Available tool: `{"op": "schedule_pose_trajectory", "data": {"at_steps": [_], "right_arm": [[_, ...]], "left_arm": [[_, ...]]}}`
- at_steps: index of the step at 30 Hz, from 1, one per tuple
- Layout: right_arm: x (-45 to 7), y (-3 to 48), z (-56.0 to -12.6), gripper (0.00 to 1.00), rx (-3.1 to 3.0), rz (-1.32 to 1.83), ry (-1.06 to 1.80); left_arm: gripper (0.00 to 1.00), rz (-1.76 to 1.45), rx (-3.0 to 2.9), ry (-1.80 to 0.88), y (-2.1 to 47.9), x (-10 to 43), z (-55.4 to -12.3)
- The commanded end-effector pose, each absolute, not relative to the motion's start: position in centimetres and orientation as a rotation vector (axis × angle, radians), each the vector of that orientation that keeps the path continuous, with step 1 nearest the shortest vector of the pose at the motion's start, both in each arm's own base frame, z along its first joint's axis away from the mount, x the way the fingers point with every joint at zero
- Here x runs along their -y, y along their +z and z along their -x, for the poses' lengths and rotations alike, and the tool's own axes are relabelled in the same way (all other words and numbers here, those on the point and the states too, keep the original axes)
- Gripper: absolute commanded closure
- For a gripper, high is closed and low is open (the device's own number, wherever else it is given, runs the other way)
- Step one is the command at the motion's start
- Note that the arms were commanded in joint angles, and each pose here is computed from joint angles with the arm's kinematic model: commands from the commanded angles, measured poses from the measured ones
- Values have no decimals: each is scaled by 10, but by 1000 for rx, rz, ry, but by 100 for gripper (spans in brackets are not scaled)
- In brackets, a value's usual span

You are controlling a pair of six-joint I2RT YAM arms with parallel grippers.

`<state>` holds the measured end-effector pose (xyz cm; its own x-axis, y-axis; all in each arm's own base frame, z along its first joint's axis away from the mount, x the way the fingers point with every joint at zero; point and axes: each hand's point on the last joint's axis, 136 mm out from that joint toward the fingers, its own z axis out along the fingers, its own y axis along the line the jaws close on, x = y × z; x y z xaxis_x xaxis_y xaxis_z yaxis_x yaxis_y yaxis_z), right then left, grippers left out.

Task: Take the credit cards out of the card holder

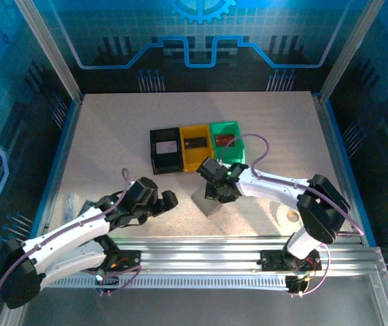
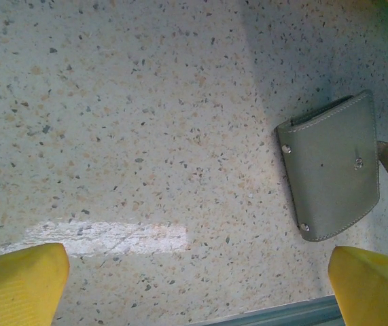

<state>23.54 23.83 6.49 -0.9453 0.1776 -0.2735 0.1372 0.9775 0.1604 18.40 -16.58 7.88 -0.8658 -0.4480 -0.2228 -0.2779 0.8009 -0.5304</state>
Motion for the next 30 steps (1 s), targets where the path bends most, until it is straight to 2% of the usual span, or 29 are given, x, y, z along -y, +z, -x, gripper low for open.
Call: {"op": "schedule_pose_trajectory", "data": {"at_steps": [1, 10, 30], "right_arm": [[-227, 75, -234, 100, -2824, -201, 194], [-226, 107, -230, 100, -2768, -161, 287], [-244, 125, -212, 100, -2731, -176, 445]], "left_arm": [[1, 505, -2655, -724, 82, 171, -184], [1, 473, -2635, -726, 91, 172, -187], [1, 436, -2622, -746, 101, 177, -191]]}}
